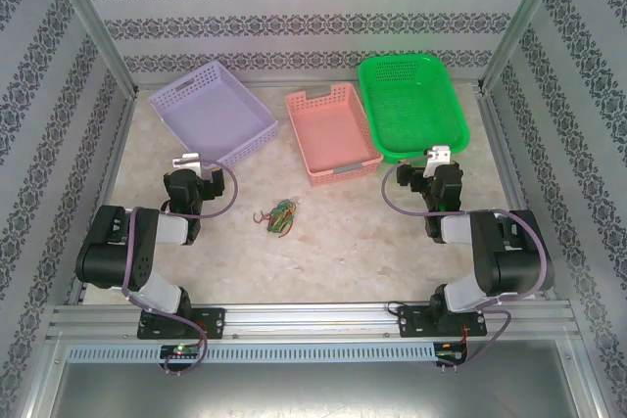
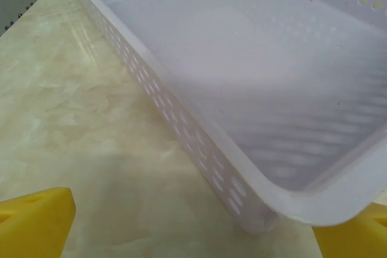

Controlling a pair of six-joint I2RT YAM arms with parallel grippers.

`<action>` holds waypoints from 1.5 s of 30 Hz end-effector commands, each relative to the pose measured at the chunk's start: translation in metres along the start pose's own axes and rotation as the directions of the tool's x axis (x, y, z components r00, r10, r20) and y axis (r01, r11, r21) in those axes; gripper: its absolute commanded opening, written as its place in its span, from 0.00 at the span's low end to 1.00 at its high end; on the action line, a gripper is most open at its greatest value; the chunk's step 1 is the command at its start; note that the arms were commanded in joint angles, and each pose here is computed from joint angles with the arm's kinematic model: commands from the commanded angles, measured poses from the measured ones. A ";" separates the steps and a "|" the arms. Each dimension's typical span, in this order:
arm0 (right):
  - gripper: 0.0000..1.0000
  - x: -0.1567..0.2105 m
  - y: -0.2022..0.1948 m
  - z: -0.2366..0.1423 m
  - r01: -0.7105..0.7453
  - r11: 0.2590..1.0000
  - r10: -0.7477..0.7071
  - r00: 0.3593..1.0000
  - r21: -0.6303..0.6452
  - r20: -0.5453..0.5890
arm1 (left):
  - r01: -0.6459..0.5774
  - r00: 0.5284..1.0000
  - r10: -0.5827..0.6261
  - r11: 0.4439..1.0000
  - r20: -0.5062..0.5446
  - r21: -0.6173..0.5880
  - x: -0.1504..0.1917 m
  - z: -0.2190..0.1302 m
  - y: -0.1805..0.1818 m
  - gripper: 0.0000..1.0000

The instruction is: Untangle the cables

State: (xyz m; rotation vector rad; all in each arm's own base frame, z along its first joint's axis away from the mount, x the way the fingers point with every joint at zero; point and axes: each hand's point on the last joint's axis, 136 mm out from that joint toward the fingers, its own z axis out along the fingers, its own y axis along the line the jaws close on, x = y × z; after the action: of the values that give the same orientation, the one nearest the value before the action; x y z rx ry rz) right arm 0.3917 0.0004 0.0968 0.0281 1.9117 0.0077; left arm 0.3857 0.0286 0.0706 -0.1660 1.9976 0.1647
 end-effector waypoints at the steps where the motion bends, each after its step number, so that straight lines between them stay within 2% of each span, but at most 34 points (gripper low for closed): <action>1: 0.98 -0.011 0.003 0.003 -0.001 1.000 0.002 1.000 -0.020 0.028 | 0.002 0.999 -0.002 1.000 0.054 0.005 -0.016 0.001 -0.001 1.00; 21: 0.98 -0.011 0.003 0.002 -0.001 1.000 0.002 1.000 -0.022 0.030 | 0.001 0.998 -0.002 1.000 0.057 0.005 -0.017 0.001 -0.001 0.99; 23: 0.98 -0.014 0.006 -0.004 0.016 1.000 -0.014 0.998 -0.026 0.054 | -0.007 0.997 0.004 0.999 0.078 0.033 -0.023 -0.007 -0.005 1.00; 25: 0.98 -0.026 0.005 -0.012 0.026 0.999 -0.028 0.996 0.025 0.089 | -0.002 0.997 0.002 1.000 0.071 0.010 -0.035 -0.018 0.000 1.00; 26: 0.98 -0.024 0.004 -0.019 0.038 0.998 -0.043 0.996 0.053 0.082 | 0.004 0.999 -0.003 1.000 0.047 -0.020 -0.038 -0.024 0.005 1.00; 29: 0.98 -0.031 0.004 -0.036 0.050 0.993 -0.056 0.997 0.103 0.057 | 0.038 0.997 -0.033 0.997 0.070 -0.071 -0.050 -0.055 0.015 1.00; 32: 0.98 -0.048 0.007 -0.050 -0.006 0.994 0.000 0.998 0.111 0.057 | 0.071 0.995 -0.065 0.995 0.069 -0.077 -0.054 -0.081 0.019 1.00; 38: 0.98 -0.060 0.006 -0.082 -0.098 0.982 0.083 0.992 0.160 0.097 | 0.146 0.989 -0.146 0.989 -0.001 -0.025 -0.046 -0.107 0.013 1.00; 45: 0.98 -0.099 0.029 -0.108 -0.061 0.992 0.045 0.988 0.108 0.147 | 0.178 0.981 -0.173 0.983 -0.087 0.048 -0.039 -0.124 -0.004 1.00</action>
State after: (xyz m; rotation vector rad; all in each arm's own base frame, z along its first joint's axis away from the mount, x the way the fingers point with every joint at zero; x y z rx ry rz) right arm 0.3266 0.0277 0.2050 0.1309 1.7739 -0.0414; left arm 0.3025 0.0146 0.1617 -0.3056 1.9842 0.0524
